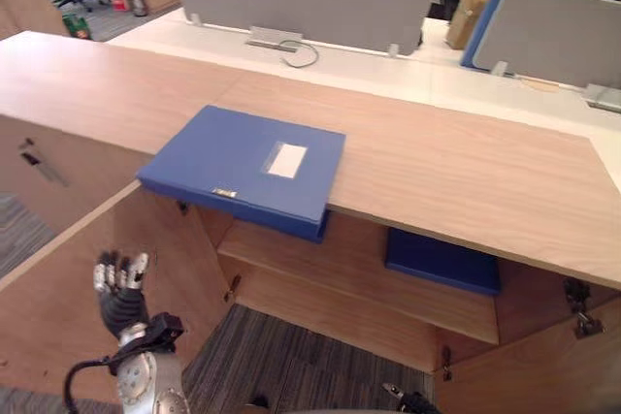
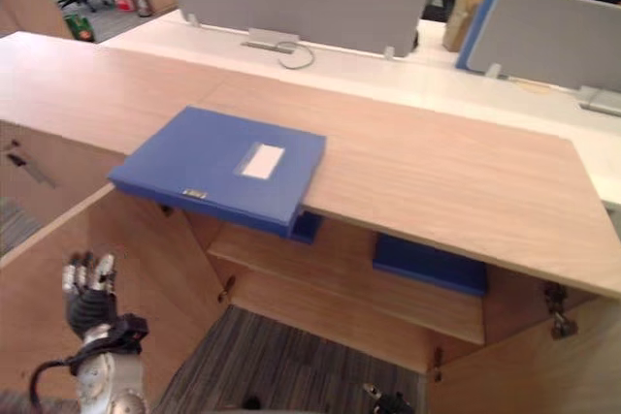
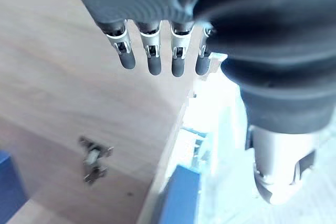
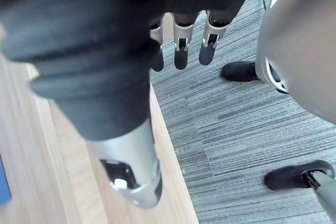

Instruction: Walk over to the cabinet, pick up the folder, carry it to the office cabinet, place the folder inside the office cabinet, then close the office cabinet door

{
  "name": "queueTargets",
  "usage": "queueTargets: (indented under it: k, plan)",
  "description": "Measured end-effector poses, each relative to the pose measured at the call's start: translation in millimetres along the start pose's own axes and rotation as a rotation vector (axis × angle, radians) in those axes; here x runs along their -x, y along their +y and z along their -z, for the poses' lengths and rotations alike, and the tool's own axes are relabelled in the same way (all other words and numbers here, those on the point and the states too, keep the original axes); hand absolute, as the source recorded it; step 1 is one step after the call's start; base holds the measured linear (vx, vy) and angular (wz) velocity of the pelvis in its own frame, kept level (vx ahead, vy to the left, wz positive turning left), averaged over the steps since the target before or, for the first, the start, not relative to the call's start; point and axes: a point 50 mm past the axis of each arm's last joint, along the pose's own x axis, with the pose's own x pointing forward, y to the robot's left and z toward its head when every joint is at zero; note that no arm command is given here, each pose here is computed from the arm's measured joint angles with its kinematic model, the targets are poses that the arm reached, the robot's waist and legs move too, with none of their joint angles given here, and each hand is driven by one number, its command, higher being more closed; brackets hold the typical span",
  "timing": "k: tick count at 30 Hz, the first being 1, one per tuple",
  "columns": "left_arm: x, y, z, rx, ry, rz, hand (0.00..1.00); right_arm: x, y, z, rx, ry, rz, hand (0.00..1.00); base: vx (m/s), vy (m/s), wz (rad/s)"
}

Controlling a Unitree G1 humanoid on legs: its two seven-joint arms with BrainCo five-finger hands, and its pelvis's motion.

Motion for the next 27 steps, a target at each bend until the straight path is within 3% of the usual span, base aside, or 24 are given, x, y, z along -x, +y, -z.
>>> queueTargets:
  k: [3,5,12,22,27]
  plan:
    - [-1,0,-36,-0.134,-0.196,-0.06,0.0,1,8,3,0.01,0.008,-0.025,0.0,-0.06,-0.008,0.4]
    - [1,4,-61,-0.316,-0.356,-0.171,0.0,2,15,6,-0.011,0.018,-0.044,0.0,-0.03,-0.005,0.24]
    - [12,-12,-101,-0.597,-0.697,-0.318,0.0,2,14,4,-0.044,0.001,-0.037,0.0,0.01,0.003,0.06]
    - [13,-53,-96,-0.926,-0.949,-0.142,0.0,0,-2,3,-0.122,-0.006,0.03,0.0,0.01,0.0,-0.1]
    - [11,-75,-77,-1.033,-0.99,0.045,0.0,-1,-15,5,-0.121,0.013,0.071,0.0,0.02,0.001,-0.1]
